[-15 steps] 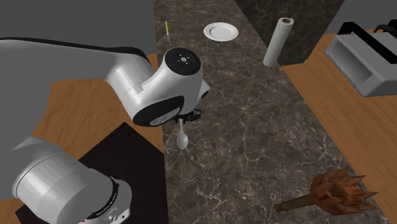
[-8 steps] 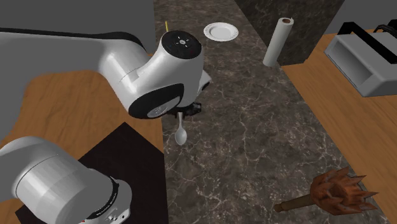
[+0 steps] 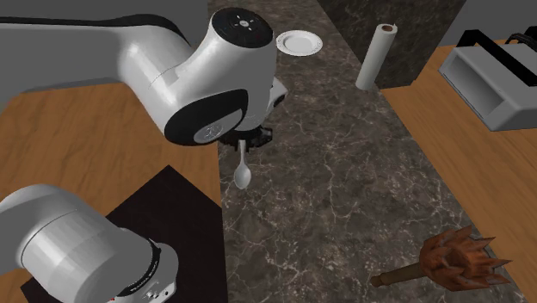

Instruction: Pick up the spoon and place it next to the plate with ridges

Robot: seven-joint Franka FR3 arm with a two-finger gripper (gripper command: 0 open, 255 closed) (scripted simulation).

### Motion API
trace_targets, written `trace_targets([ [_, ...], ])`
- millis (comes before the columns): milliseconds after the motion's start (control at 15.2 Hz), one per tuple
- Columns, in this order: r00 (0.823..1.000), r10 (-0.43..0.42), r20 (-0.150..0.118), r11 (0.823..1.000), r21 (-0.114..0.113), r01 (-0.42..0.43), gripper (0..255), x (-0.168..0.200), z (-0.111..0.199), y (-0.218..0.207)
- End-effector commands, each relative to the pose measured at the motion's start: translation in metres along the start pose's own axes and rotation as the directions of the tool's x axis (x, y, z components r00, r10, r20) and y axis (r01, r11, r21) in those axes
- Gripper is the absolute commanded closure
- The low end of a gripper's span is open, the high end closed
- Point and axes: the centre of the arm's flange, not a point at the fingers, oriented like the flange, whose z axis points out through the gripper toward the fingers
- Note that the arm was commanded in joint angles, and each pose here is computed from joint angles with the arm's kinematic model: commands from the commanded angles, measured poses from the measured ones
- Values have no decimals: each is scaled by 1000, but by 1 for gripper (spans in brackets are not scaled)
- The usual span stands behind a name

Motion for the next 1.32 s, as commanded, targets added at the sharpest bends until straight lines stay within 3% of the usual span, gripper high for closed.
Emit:
trace_targets([
  [0, 1000, 0, 0, 1000, 0, 0, 255, 14, 0, 0],
  [1254, 1000, 0, 0, 1000, 0, 0, 255, 259, 54, 10],
])
